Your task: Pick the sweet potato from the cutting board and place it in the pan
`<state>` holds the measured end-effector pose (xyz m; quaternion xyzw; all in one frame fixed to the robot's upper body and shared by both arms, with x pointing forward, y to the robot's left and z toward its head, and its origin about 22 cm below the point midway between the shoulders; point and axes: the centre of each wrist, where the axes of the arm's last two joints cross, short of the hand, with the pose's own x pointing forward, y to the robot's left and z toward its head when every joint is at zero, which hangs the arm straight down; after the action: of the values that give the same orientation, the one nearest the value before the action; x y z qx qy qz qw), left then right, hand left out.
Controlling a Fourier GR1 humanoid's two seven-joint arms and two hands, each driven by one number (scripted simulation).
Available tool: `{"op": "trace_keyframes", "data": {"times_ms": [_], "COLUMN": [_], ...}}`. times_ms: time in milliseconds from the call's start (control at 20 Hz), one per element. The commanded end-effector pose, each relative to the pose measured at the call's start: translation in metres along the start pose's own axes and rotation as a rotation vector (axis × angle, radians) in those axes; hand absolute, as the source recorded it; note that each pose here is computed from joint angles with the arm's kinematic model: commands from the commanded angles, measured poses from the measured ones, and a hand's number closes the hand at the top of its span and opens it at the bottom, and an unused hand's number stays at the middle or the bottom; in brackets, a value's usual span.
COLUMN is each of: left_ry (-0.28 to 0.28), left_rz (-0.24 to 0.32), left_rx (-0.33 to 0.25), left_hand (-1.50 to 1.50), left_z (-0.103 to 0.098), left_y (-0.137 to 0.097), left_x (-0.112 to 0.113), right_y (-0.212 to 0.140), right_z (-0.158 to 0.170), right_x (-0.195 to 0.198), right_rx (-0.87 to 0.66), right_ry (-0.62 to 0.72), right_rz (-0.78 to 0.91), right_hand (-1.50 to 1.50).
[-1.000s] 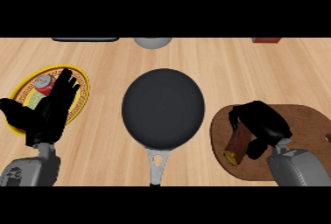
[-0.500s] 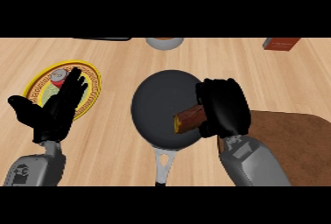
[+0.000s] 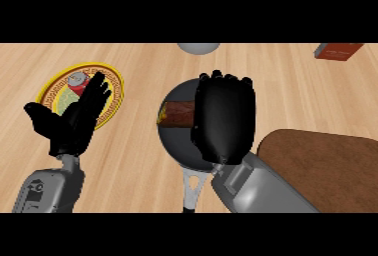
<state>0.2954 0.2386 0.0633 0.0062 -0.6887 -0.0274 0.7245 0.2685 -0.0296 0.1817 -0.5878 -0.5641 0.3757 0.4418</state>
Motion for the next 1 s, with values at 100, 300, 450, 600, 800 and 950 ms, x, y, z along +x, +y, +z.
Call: {"op": "trace_keyframes", "data": {"times_ms": [100,300,450,600,800,950], "left_ry": [-0.002,0.002,-0.013,-0.001,0.001,-0.002], "left_rz": [0.003,0.002,0.005,-0.003,0.007,-0.002], "left_rx": [-0.010,0.029,0.040,0.044,0.075,0.088], "left_hand": [0.00,0.00,0.00,0.00,0.00,0.00], "left_z": [-0.005,-0.006,-0.004,-0.002,0.002,0.008], "left_y": [-0.005,0.001,0.007,0.015,0.014,0.028], "left_x": [0.002,0.006,0.007,0.000,0.001,-0.019], "right_y": [-0.012,-0.024,-0.004,-0.002,0.010,0.045], "right_z": [-0.001,-0.011,-0.011,-0.008,-0.030,-0.016], "right_x": [0.034,0.047,0.049,0.053,0.045,0.033], "right_rx": [-0.090,-0.079,-0.073,-0.096,-0.054,-0.042], "right_ry": [0.210,0.242,0.267,0.284,0.275,0.241], "right_rz": [-0.027,-0.073,-0.101,-0.131,-0.155,-0.212], "right_hand": [1.50,1.50,1.50,1.50,1.50,1.50]}}
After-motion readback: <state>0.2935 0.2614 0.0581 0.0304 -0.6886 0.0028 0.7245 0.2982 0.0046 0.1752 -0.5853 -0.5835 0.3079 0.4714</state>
